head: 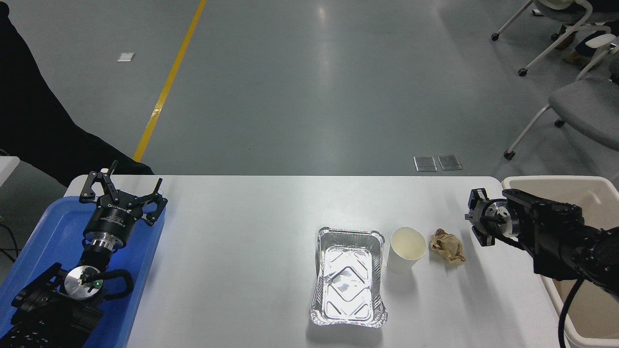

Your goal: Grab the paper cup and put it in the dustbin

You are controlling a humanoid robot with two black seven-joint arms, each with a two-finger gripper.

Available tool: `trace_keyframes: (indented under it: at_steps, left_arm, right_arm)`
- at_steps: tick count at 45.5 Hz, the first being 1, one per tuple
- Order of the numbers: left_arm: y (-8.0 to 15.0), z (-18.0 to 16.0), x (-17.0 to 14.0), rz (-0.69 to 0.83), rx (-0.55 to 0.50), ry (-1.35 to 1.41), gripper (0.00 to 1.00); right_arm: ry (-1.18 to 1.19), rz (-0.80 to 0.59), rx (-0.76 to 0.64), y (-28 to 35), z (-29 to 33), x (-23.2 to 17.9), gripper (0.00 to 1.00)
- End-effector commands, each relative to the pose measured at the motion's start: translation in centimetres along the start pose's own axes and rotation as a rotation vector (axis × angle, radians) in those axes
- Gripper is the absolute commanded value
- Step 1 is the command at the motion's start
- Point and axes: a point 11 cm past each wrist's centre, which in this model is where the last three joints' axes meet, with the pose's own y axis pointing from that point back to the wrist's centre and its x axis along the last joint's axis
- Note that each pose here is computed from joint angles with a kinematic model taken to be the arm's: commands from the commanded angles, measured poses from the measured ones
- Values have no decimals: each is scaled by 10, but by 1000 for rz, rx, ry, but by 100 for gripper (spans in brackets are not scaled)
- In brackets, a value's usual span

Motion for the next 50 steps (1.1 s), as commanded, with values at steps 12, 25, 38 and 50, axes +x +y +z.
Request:
trace_keyframes:
  at_steps: [12, 25, 38, 50]
  left_arm:
    - [1, 0, 1, 2, -1, 1, 99]
    - [1, 0, 1, 2, -1, 1, 99]
    - [1, 0, 1, 3, -2, 2, 99]
    - [1, 0, 1, 2, -2, 1, 99]
  right_arm:
    - [1, -2, 1, 0, -1, 0, 0]
    - [-1, 1, -5, -1, 3, 1, 0]
    - [-8, -39, 4, -1, -3, -19, 0]
    - [1, -80, -15, 6, -4, -26, 0]
